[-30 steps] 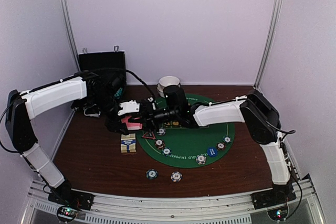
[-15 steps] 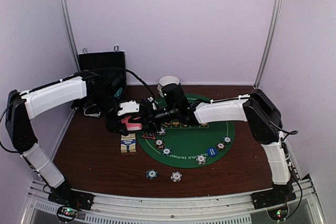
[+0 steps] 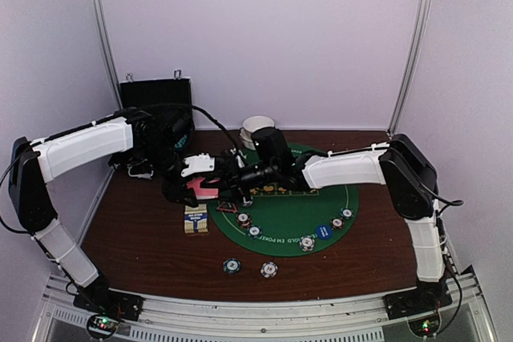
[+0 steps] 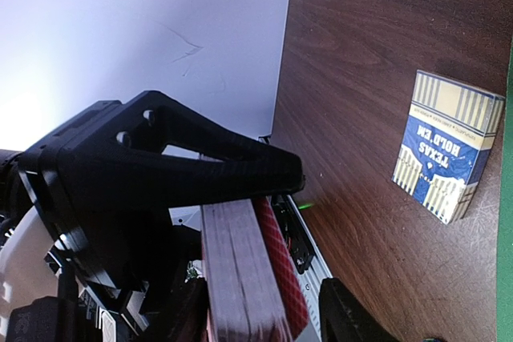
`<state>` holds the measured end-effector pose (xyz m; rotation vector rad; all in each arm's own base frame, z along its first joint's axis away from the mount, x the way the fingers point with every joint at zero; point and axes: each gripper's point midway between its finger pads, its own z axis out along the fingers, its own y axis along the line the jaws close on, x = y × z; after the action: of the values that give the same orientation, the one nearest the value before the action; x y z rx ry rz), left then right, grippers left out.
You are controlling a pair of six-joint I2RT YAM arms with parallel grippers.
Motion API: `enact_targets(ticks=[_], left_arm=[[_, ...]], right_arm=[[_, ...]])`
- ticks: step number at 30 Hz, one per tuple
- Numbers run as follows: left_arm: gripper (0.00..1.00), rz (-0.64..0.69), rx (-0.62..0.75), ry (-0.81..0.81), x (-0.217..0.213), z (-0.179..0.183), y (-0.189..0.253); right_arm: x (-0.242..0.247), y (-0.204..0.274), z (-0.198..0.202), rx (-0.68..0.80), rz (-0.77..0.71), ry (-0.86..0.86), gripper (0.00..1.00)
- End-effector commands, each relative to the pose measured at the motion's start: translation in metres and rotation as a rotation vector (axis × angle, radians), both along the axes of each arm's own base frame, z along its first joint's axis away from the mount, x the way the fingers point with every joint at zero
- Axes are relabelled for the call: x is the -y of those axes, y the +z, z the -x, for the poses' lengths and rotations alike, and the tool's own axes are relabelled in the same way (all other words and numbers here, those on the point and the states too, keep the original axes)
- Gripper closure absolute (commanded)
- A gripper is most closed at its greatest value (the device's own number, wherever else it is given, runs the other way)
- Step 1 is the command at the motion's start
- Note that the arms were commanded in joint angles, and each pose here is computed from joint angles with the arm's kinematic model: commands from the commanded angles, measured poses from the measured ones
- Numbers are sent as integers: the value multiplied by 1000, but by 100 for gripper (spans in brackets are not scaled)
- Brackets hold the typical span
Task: Distribute texas hold em gaming equipment
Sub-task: Pick up the poker card from the face-down deck piles.
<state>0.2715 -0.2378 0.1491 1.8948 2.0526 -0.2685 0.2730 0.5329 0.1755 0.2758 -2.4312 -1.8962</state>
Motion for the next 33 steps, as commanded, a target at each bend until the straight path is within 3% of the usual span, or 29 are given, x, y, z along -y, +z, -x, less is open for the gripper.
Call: enact_targets(ticks=[1,27,33], left_arm=[[72,79,92,8,10,-13,31],[76,57,89,18,7,-14,25],[76,43,90,22,5,-15,22]], right_arm=[[12,-3,2,-1,38,-14,52],[33,18,5,22,24,-21,54],[35,21,4,15,16,-29,62]])
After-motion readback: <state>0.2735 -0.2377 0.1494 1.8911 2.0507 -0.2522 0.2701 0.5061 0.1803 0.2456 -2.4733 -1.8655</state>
